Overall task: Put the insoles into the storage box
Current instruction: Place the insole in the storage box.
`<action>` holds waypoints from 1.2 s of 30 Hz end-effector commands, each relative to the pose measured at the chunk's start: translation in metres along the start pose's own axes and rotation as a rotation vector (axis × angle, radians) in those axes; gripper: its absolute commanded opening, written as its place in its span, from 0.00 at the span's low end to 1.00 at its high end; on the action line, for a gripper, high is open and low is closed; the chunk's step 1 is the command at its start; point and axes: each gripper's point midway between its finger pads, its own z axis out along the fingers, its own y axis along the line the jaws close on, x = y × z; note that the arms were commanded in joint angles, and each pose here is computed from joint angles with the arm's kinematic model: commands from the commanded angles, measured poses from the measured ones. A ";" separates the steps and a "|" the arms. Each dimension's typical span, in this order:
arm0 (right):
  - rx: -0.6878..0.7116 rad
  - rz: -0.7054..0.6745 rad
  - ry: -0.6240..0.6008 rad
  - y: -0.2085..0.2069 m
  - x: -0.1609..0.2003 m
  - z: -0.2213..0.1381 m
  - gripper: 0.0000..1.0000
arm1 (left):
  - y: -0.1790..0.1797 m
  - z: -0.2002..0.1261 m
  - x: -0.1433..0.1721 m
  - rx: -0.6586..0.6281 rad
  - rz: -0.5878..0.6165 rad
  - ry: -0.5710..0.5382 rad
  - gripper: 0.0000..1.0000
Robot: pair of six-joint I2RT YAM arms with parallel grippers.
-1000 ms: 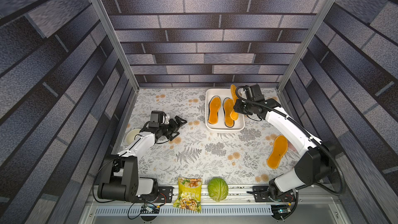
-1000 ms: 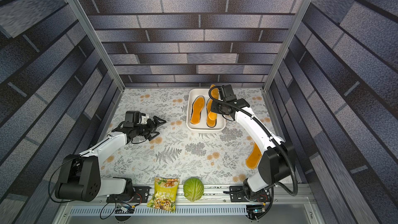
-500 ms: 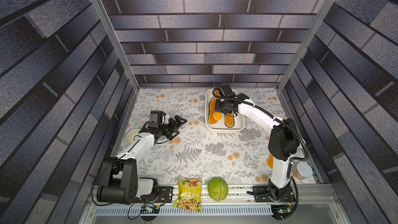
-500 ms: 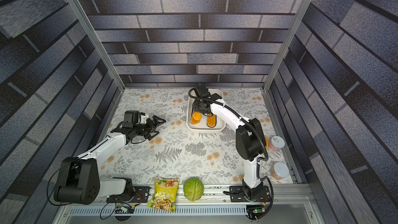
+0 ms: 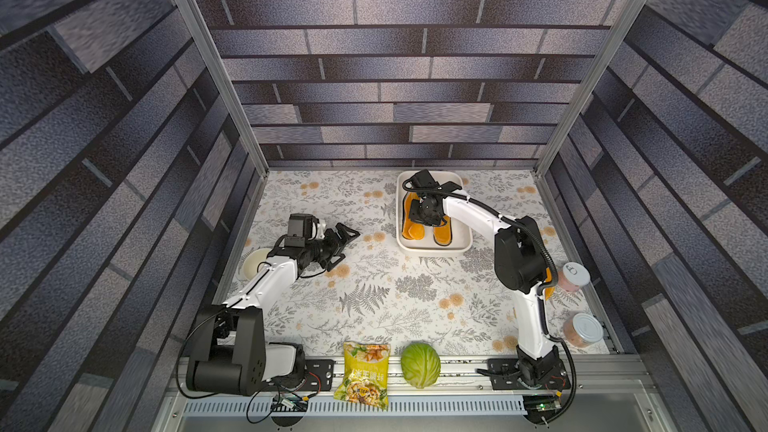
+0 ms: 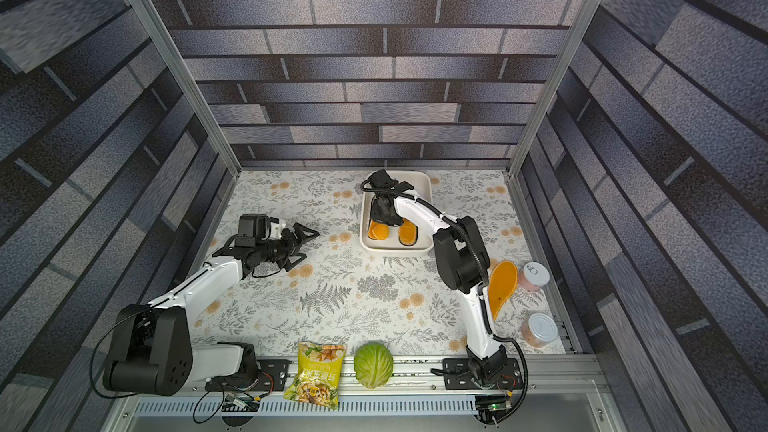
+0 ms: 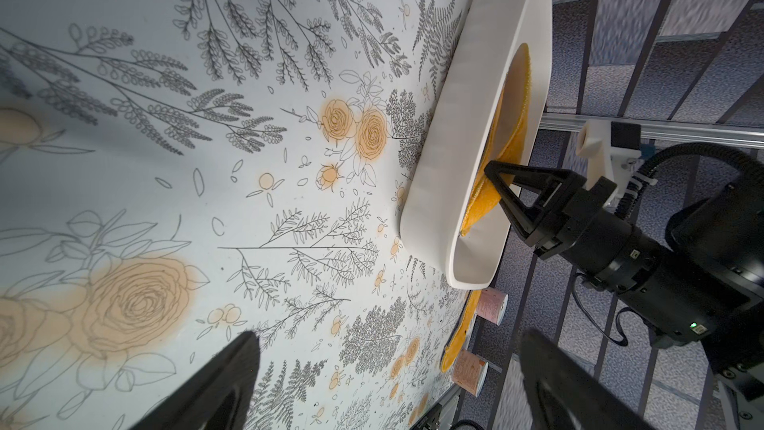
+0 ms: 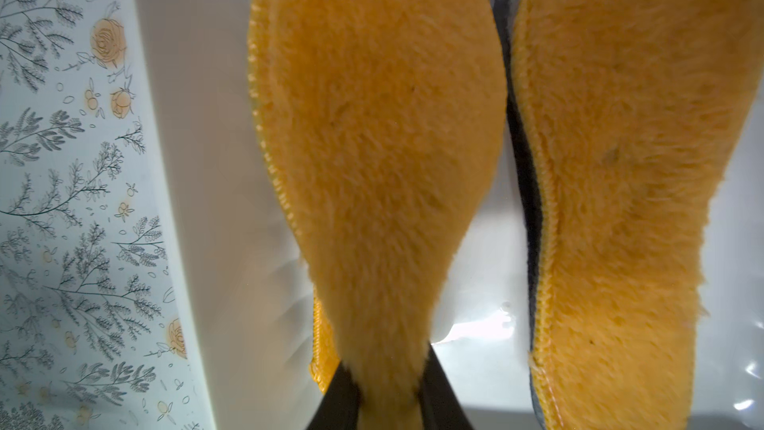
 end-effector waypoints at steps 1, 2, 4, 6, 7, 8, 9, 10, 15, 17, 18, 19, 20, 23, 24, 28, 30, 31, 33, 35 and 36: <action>-0.012 0.007 0.009 0.011 -0.001 -0.004 0.21 | 0.001 -0.005 0.002 0.001 0.017 -0.009 1.00; -0.012 0.001 0.011 0.012 0.000 -0.004 0.21 | 0.001 -0.006 0.002 0.002 0.015 -0.011 1.00; -0.011 -0.003 0.009 0.015 -0.001 -0.004 0.21 | 0.001 -0.005 0.002 0.001 0.014 -0.009 1.00; -0.008 -0.005 0.005 0.015 -0.002 -0.005 0.21 | 0.001 -0.005 0.002 0.002 0.015 -0.008 1.00; -0.008 -0.005 0.005 0.015 -0.002 -0.004 0.21 | 0.002 -0.005 0.002 0.001 0.013 -0.008 1.00; -0.005 -0.006 0.008 0.015 -0.001 -0.003 0.22 | 0.002 -0.005 0.002 0.001 0.012 -0.008 1.00; -0.001 -0.005 0.010 0.014 -0.001 -0.001 0.23 | 0.002 -0.005 0.002 0.002 0.013 -0.007 1.00; 0.003 -0.006 0.014 0.014 0.000 0.001 0.23 | 0.002 -0.005 0.002 0.002 0.012 -0.007 1.00; 0.027 -0.013 0.030 0.011 0.002 0.009 0.26 | 0.003 -0.005 0.001 0.002 0.011 -0.008 1.00; 0.029 -0.014 0.029 0.011 0.002 0.009 0.26 | 0.003 -0.006 0.001 0.003 0.011 -0.008 1.00; 0.030 -0.017 0.029 0.011 0.001 0.010 0.26 | 0.002 -0.006 0.001 0.004 0.011 -0.009 1.00; 0.033 -0.018 0.030 0.011 0.001 0.010 0.27 | 0.002 -0.006 0.001 0.004 0.011 -0.009 1.00; 0.036 -0.019 0.029 0.011 0.000 0.010 0.27 | 0.003 -0.006 0.000 0.003 0.010 -0.010 1.00; 0.038 -0.023 0.032 0.011 0.001 0.012 0.27 | 0.002 -0.006 0.000 0.005 0.010 -0.011 1.00; 0.037 -0.024 0.034 0.011 0.001 0.012 0.29 | 0.003 -0.006 0.001 0.005 0.010 -0.009 1.00; 0.033 -0.025 0.038 0.013 0.001 0.014 0.31 | 0.003 -0.006 0.000 0.004 0.009 -0.011 1.00; 0.031 -0.023 0.037 0.013 0.001 0.014 0.33 | 0.004 -0.007 0.001 0.004 0.008 -0.013 1.00; 0.029 -0.024 0.037 0.014 0.001 0.013 0.34 | 0.003 -0.007 0.001 0.005 0.009 -0.013 1.00; 0.028 -0.025 0.035 0.014 0.000 0.013 0.35 | 0.004 -0.008 0.000 0.005 0.007 -0.016 1.00; 0.026 -0.025 0.034 0.014 -0.001 0.013 0.35 | 0.005 -0.009 0.000 0.005 0.007 -0.019 1.00; 0.026 -0.026 0.034 0.014 0.000 0.013 0.36 | 0.005 -0.009 0.001 0.006 0.006 -0.019 1.00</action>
